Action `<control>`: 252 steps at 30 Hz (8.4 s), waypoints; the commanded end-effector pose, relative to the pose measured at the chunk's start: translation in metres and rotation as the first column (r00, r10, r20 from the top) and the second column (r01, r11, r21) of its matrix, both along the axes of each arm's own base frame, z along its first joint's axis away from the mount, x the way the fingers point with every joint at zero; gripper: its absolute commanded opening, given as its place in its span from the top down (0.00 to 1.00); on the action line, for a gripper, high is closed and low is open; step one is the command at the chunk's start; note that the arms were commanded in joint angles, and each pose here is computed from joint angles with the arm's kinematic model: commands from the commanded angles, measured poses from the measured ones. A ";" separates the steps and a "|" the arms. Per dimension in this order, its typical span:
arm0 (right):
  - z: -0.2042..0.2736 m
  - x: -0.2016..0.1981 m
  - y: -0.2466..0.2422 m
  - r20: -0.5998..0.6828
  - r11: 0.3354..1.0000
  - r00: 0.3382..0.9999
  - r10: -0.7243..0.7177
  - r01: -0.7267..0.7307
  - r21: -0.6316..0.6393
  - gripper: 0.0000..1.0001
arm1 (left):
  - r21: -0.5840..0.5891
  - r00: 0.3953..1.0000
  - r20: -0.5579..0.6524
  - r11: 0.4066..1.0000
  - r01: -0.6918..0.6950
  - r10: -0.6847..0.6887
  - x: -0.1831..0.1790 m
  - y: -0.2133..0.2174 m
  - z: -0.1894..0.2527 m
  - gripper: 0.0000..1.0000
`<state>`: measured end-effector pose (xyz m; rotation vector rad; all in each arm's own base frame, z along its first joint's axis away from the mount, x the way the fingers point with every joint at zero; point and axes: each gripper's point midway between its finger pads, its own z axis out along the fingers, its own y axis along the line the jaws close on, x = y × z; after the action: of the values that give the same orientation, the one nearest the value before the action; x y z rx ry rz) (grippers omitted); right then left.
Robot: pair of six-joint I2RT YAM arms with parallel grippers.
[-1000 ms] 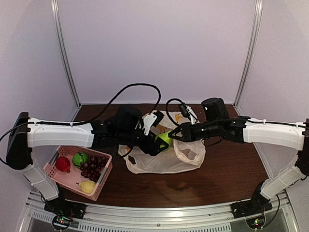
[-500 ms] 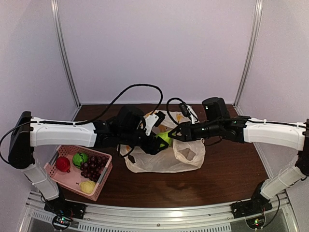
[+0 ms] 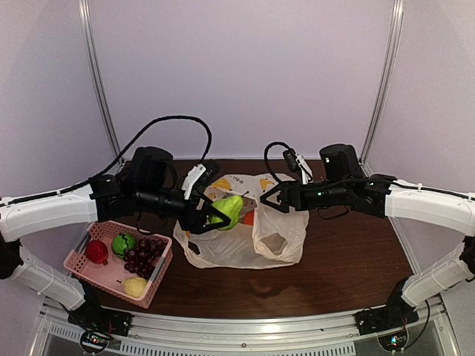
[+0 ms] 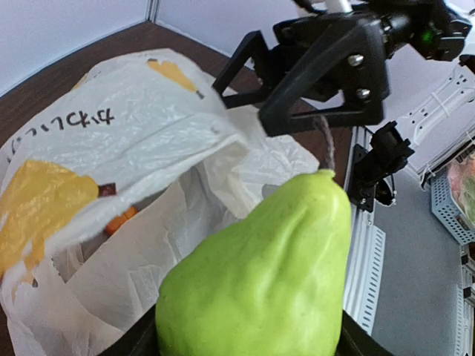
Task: Untie the knot of the plastic bag and take out the fruit
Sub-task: Pass from the right arm to the left, then place the fake fruit in the bin, then adjust the bag opening on the takeout bag, then reach into the gripper in the takeout bag.
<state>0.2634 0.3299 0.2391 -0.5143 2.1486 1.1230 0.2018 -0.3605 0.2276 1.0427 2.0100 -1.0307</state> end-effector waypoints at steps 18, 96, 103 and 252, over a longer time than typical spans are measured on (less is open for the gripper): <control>-0.022 0.011 -0.026 0.039 0.987 0.994 -0.098 0.102 -0.121 0.07 | 0.132 0.755 -0.121 0.764 -0.631 0.644 0.063 0.187 -0.004 0.60; 0.032 -0.022 -0.031 0.244 0.996 0.969 0.031 -0.011 -0.085 0.00 | -0.060 0.623 -0.068 0.620 -0.783 0.780 0.067 0.278 0.003 0.12; 0.035 -0.027 -0.026 0.400 0.975 0.916 -0.027 0.113 -0.191 0.00 | -0.043 0.850 -0.033 0.849 -0.527 0.526 0.054 0.174 0.003 0.11; -0.149 0.113 0.096 0.267 0.868 0.950 -0.164 0.267 -0.419 0.66 | -0.049 0.948 -0.200 0.964 -0.260 0.246 0.039 0.066 -0.039 1.00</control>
<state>0.3787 0.4253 0.0418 -0.5447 2.2689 0.3412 0.2320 -0.2942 0.1808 0.6833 2.2168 -1.1043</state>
